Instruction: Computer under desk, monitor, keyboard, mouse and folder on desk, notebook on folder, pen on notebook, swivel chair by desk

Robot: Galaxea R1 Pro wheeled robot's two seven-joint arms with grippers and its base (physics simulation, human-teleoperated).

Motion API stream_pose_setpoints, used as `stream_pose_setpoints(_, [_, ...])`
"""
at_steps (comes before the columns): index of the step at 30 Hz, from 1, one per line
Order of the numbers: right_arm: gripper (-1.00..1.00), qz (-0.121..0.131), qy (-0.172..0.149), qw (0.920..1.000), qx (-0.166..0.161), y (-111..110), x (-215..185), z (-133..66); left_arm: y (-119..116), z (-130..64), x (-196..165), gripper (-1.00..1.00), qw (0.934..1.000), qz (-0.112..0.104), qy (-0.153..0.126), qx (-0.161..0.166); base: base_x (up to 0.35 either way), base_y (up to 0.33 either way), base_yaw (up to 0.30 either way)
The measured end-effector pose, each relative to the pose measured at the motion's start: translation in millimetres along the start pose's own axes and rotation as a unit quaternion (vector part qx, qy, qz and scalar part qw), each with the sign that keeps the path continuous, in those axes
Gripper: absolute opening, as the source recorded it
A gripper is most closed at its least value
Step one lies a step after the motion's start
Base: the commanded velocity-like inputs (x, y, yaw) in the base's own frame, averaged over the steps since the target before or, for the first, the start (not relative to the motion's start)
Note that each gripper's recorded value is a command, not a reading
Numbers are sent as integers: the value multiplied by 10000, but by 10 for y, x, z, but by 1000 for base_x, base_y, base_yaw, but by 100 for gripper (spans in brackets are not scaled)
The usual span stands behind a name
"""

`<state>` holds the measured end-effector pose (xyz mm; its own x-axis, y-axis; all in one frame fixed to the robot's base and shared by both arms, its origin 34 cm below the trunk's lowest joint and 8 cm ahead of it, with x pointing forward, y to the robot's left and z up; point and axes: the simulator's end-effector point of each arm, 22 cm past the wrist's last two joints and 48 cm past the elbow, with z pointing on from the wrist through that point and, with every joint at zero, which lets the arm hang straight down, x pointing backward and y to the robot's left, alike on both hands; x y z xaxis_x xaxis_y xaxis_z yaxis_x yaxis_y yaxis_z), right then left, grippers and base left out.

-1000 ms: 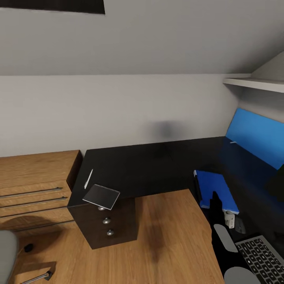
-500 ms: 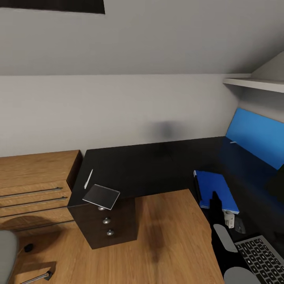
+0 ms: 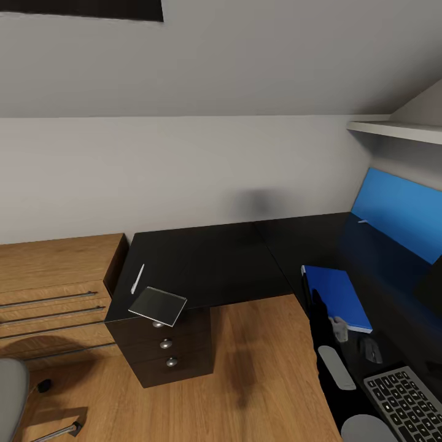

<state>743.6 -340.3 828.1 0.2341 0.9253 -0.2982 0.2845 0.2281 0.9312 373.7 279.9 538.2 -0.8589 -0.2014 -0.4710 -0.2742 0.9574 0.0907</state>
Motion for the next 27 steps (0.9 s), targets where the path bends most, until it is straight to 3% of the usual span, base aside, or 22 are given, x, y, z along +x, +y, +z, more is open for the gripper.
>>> stream_pose_setpoints(7, [100,-193,314,9993,-74,45,291,-46,0,0,-2,100,10000,-1,-4,0,0,0,0])
stream_pose_setpoints(10, [100,-206,505,9985,7,-25,500,-105,-2,0,-3,100,10000,2,-5,2,0,0,0])
stream_pose_setpoints(12, [100,-110,784,9966,225,-172,887,-247,-5,0,-4,100,10000,10,-7,7,0,0,50])
stream_pose_setpoints(19, [100,-88,1215,9912,524,-381,1420,-491,-6,0,-4,100,10000,12,-7,8,0,0,204])
stream_pose_setpoints(27, [100,-306,1732,9833,463,-368,1877,-697,-6,0,-3,100,10000,12,-7,8,0,0,266])
